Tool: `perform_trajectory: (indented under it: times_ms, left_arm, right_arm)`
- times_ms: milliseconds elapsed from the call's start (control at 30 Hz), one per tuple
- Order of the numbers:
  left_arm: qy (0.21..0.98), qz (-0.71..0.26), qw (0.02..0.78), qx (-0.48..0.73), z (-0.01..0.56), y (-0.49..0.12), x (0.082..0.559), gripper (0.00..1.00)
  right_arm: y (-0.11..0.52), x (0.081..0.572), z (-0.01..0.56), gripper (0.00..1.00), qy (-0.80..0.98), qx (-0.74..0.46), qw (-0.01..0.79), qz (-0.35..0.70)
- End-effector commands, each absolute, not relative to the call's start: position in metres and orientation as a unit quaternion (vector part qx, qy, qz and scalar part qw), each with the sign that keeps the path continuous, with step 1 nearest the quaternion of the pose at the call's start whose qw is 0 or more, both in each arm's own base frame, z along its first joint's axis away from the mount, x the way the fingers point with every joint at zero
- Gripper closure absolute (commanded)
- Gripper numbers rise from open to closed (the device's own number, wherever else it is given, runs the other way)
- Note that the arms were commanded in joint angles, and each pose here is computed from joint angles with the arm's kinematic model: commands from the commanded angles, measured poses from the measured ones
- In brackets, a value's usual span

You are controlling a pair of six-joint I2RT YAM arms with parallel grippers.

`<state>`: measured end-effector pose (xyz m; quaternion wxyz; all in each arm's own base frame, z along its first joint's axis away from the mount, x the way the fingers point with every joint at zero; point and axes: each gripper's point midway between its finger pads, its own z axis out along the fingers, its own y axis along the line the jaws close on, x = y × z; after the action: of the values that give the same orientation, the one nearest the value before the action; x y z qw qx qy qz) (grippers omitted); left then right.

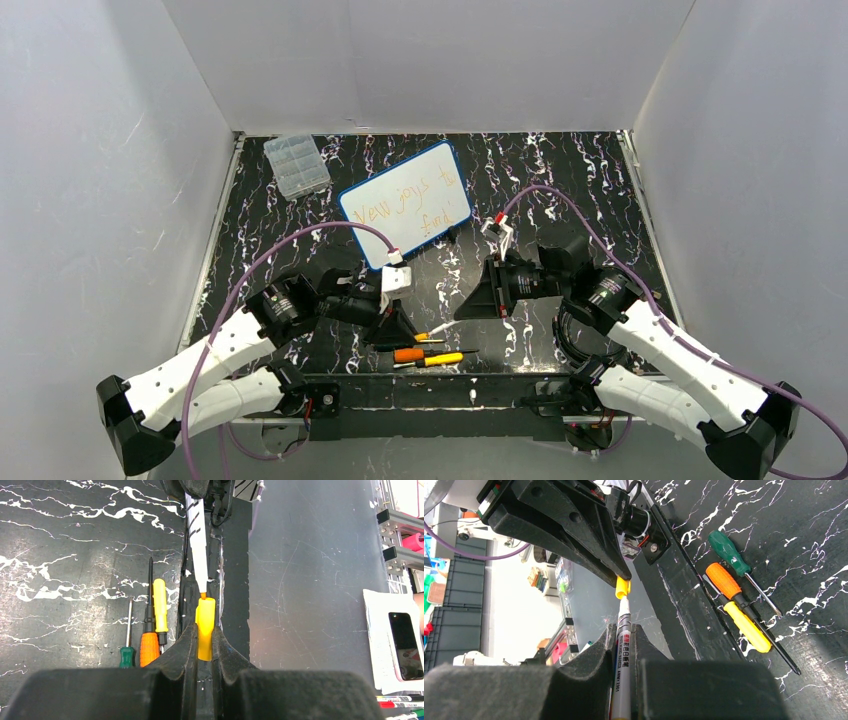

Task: Write a sentence on the whiteboard
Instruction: Close the whiteboard marker at the center of the board.

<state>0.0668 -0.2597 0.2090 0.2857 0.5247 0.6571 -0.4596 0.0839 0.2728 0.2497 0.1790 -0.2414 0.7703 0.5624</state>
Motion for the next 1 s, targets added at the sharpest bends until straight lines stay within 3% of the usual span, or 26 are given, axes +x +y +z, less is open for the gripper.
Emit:
perform_trajectory:
  times_ms: [0,967]
  left_arm:
    - [0.642,-0.473,0.296,0.526,0.219,-0.260,0.064,1.00]
    - [0.660,-0.465,0.354,0.472,0.248,-0.285,0.100,1.00]
  right_arm:
    - [0.276,0.087,0.259,0.99,0.754,-0.250,0.195,0.575]
    - [0.285,0.086,0.247,0.99,0.745,-0.239,0.172,0.599]
